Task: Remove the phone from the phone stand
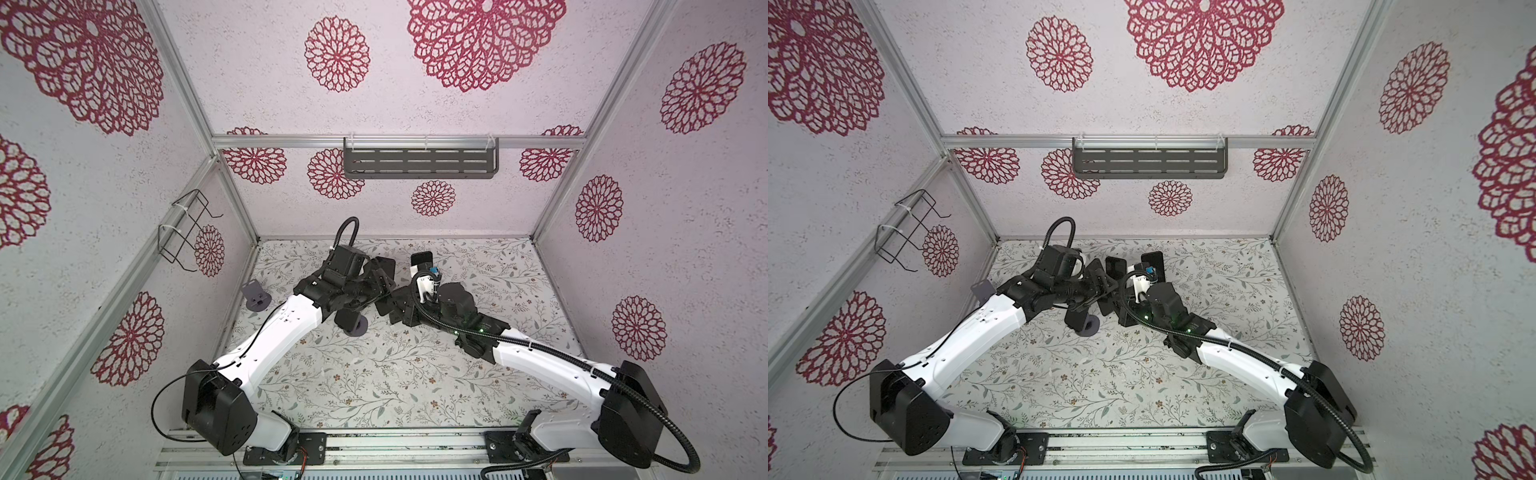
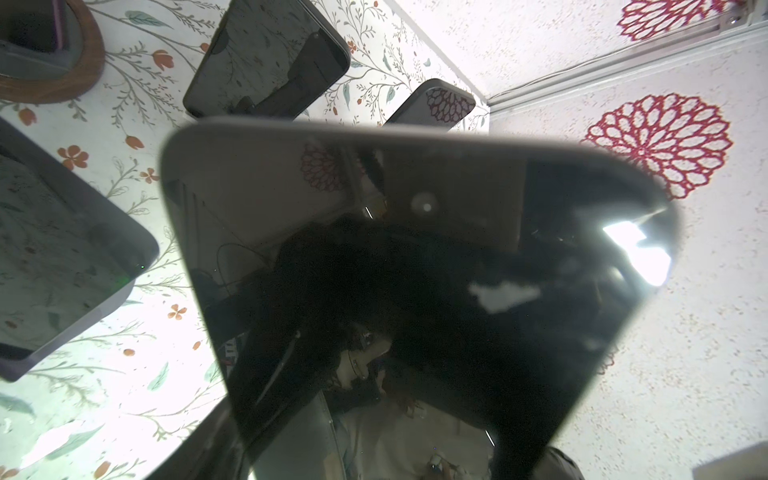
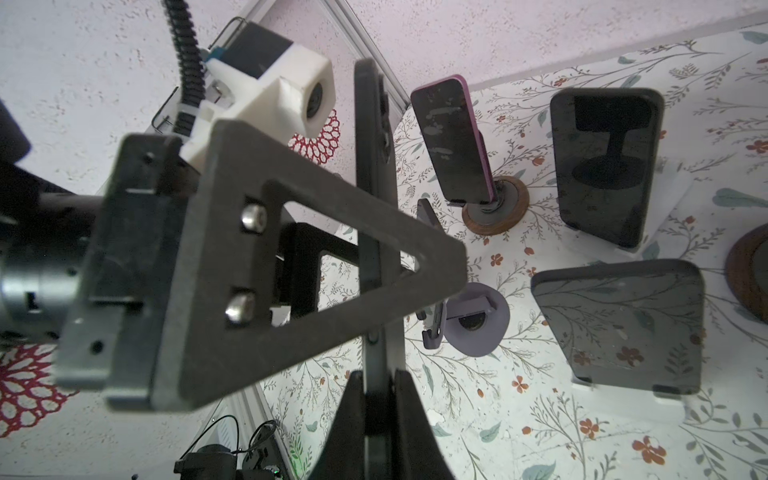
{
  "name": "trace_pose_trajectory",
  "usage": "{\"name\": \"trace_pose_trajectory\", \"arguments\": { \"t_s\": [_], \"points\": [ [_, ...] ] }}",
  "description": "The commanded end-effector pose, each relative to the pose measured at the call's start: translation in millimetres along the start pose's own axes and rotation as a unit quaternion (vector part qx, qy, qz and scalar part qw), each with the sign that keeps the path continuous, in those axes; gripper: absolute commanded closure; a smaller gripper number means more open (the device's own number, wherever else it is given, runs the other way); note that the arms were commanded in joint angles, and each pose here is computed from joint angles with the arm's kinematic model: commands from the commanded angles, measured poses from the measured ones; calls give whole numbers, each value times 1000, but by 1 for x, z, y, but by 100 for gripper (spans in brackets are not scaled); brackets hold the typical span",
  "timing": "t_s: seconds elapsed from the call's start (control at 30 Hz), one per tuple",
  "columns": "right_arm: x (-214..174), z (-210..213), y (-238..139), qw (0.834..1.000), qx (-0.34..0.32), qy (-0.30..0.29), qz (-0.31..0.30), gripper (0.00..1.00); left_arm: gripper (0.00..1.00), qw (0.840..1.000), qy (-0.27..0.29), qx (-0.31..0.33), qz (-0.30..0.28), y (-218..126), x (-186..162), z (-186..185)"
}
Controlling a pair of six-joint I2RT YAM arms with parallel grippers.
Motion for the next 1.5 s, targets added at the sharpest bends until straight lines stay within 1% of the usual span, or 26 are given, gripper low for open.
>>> {"name": "trace_pose_trajectory", "arguments": {
  "t_s": [0.0,0.2,0.37,0.47,0.53,0.6,0.73,0.83,0.97,1.1,1.27,1.37,1.47],
  "points": [
    [25,16,-22,998,21,16,-65,100,29,996,13,-70,-46,-23,10,-29],
    [25,16,-36,997,23,15,-78,100,14,995,10,-83,-53,-25,8,-28],
    [23,16,-50,996,24,15,-90,100,11,994,10,-90,-55,-28,6,-29],
    [20,12,-63,995,14,16,-95,100,9,994,14,-92,-57,-31,5,-28],
    [20,9,-74,994,15,22,-101,100,8,991,19,-110,-70,-35,4,-30],
    [21,6,-86,994,20,32,-106,100,7,986,19,-146,-82,-38,5,-32],
    [27,1,-102,993,38,56,-94,100,6,969,42,-229,-85,-35,6,-41],
    [33,0,-111,991,74,81,-81,100,10,958,62,-265,-88,-31,6,-47],
    [38,3,-115,982,135,106,-77,100,11,945,67,-304,-101,-31,9,-57],
    [41,11,-111,969,200,124,-76,100,13,946,69,-307,-85,-20,5,-61],
    [44,15,-106,962,231,127,-73,100,27,945,62,-311,-77,-13,4,-65],
    [45,14,-102,962,232,128,-68,100,40,943,57,-317,-88,-17,5,-67],
    [46,11,-100,958,243,136,-67,100,52,943,57,-313,-99,-23,6,-66]
  ]
}}
Point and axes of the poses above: each gripper's point midway between its finger pads, its own y axis out along the fingers, its own z axis along the line the jaws close on, x = y × z, the point moved 6 cm from there along -y, back along the fingers, and after that the axes turned 8 degrees about y, right-handed, at the moved point
